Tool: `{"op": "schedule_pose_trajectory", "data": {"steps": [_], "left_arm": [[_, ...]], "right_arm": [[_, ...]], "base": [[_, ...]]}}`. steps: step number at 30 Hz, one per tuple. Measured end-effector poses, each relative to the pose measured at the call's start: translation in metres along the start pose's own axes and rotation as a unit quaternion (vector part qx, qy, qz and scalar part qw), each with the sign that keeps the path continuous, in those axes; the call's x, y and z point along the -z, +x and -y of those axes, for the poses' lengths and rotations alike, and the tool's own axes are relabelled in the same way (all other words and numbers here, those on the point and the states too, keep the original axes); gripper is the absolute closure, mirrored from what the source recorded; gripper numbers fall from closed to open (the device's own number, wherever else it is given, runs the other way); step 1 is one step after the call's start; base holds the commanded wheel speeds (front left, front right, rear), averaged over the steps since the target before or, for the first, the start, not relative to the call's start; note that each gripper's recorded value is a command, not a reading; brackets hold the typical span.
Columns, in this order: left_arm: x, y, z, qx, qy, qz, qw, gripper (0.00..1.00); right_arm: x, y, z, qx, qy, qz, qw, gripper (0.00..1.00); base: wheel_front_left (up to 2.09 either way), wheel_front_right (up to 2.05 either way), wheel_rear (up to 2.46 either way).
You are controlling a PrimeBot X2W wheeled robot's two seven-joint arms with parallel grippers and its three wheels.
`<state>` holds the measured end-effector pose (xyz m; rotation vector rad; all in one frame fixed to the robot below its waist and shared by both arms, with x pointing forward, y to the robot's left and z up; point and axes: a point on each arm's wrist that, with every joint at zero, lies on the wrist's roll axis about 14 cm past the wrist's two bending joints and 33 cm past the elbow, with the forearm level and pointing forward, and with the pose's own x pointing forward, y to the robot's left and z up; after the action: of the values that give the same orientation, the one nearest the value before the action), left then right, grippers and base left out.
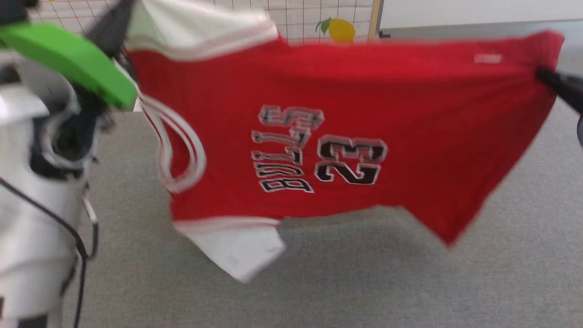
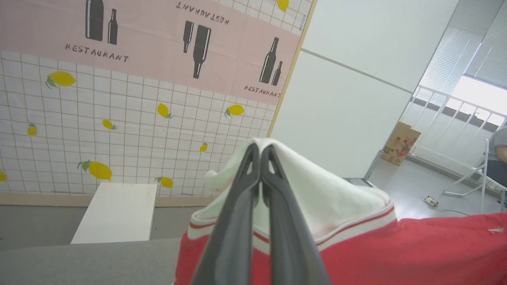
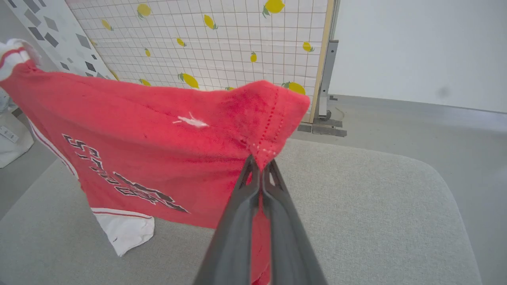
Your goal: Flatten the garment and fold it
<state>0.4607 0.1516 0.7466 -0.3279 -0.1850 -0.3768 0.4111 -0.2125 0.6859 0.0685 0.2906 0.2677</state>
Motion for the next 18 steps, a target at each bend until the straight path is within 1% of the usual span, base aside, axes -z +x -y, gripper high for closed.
{"op": "schedule_pose_trajectory", "data": {"steps": [4,9,11,13,16,18], "left_arm": [[-0.024,0.023,-0.01,-0.014,0.031,0.015,0.999,1.0],[-0.046,0.055,-0.029,-0.034,0.05,0.031,0.998,1.0],[-0.053,0.069,-0.041,-0.05,0.071,0.035,0.996,1.0],[-0.059,0.083,-0.052,-0.061,0.081,0.043,0.994,1.0],[-0.064,0.105,-0.072,-0.086,0.101,0.059,0.99,1.0],[-0.07,0.121,-0.088,-0.102,0.105,0.086,0.986,1.0]], "right_arm": [[-0.02,0.015,-0.004,-0.008,-0.004,0.011,1.0,1.0],[-0.045,0.044,-0.005,-0.002,0.003,0.03,1.0,1.0],[-0.054,0.062,-0.004,0.005,0.004,0.034,0.999,1.0],[-0.065,0.079,-0.003,0.011,0.007,0.044,0.999,1.0],[-0.085,0.109,-0.004,0.018,0.012,0.07,0.997,1.0],[-0.099,0.132,-0.005,0.026,0.011,0.093,0.995,1.0]], "base": [[0.0,0.0,0.0],[0.0,0.0,0.0],[0.0,0.0,0.0],[0.0,0.0,0.0],[0.0,0.0,0.0],[0.0,0.0,0.0]]}}
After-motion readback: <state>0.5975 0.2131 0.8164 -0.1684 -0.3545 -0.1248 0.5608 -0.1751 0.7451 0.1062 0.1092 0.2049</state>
